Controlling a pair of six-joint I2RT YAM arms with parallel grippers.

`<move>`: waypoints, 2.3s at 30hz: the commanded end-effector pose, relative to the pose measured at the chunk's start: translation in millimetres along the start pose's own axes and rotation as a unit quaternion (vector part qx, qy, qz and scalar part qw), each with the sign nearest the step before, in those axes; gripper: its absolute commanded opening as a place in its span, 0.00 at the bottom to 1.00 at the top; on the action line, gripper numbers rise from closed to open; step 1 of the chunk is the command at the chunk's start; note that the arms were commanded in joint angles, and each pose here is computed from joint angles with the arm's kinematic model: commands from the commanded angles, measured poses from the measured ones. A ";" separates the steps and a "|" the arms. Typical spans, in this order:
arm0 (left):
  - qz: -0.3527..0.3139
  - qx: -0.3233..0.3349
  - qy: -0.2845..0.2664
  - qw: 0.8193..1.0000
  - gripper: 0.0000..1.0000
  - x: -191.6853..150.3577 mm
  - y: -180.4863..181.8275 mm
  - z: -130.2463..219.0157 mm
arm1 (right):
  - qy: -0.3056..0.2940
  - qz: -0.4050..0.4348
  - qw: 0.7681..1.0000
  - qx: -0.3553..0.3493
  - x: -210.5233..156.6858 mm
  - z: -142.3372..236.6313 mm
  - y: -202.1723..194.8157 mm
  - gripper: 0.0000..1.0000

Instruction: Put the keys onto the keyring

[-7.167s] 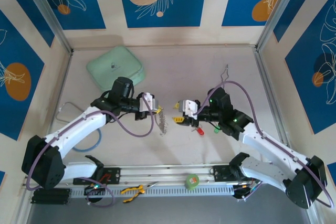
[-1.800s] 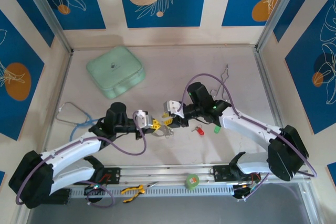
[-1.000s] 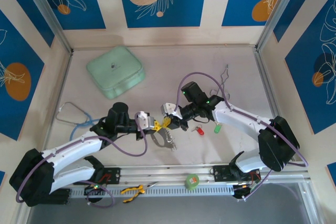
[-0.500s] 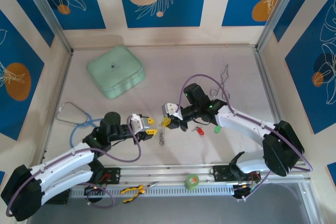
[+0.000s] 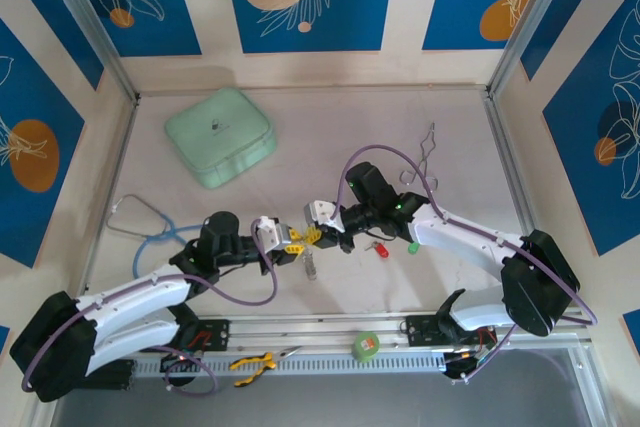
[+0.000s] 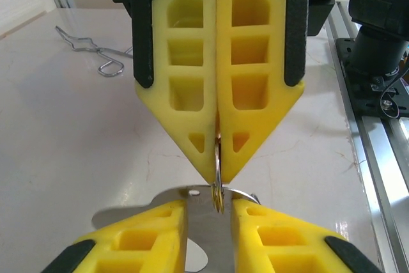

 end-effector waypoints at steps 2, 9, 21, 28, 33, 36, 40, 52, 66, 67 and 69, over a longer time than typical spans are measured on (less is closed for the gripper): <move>-0.018 -0.013 -0.034 0.999 0.22 17.2 -2.2 -0.6 | 0.000 0.008 1.000 0.005 2.5 -2.6 1.7 0.00; -0.019 -0.011 -0.038 0.999 0.21 18.4 -2.5 1.1 | 0.007 0.006 1.000 0.005 -0.4 -5.5 0.5 0.00; -0.036 -0.006 -0.042 0.998 0.00 22.7 2.0 -2.1 | 0.009 0.003 1.000 0.014 1.2 -3.0 5.1 0.10; -0.038 -0.013 -0.027 0.999 0.00 16.1 0.2 -4.1 | 0.030 0.004 0.999 -0.030 -13.5 10.9 -2.8 0.18; -0.033 -0.016 -0.024 0.999 0.00 13.9 0.1 -5.7 | 0.025 0.003 1.000 -0.019 -11.6 7.3 -0.1 0.17; -0.033 -0.017 -0.025 0.999 0.00 15.2 -0.2 -5.6 | 0.028 0.001 0.999 -0.016 -11.2 4.2 -1.1 0.17; -0.034 -0.017 -0.025 0.999 0.00 15.6 -0.2 -5.3 | 0.033 0.001 0.999 -0.011 -11.9 1.8 -0.9 0.14; -0.029 -0.010 -0.032 0.999 0.11 18.2 3.6 -7.3 | 0.029 0.005 1.000 0.001 -7.2 -1.3 4.7 0.00; -0.053 0.000 -0.052 0.997 0.00 27.8 6.7 -6.0 | 0.047 0.005 0.999 -0.003 -9.0 -4.9 3.6 0.03; -0.055 0.001 -0.053 0.997 0.00 28.1 6.5 -5.5 | 0.045 0.003 0.999 -0.007 -9.0 -3.3 2.8 0.09; -0.057 0.002 -0.049 0.997 0.00 27.1 6.4 -4.9 | 0.035 0.000 0.999 -0.014 -8.0 2.2 2.7 0.17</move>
Point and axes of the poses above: each hand's point on the last joint's axis, 136 mm out from that joint toward the fingers, its own z axis back along the fingers, its own y axis along the line the jaws close on, x = y × z, the point moved 3 cm from there along z, back along the fingers, and after that the axes turned 6 degrees about -z, right-handed, at the moved point
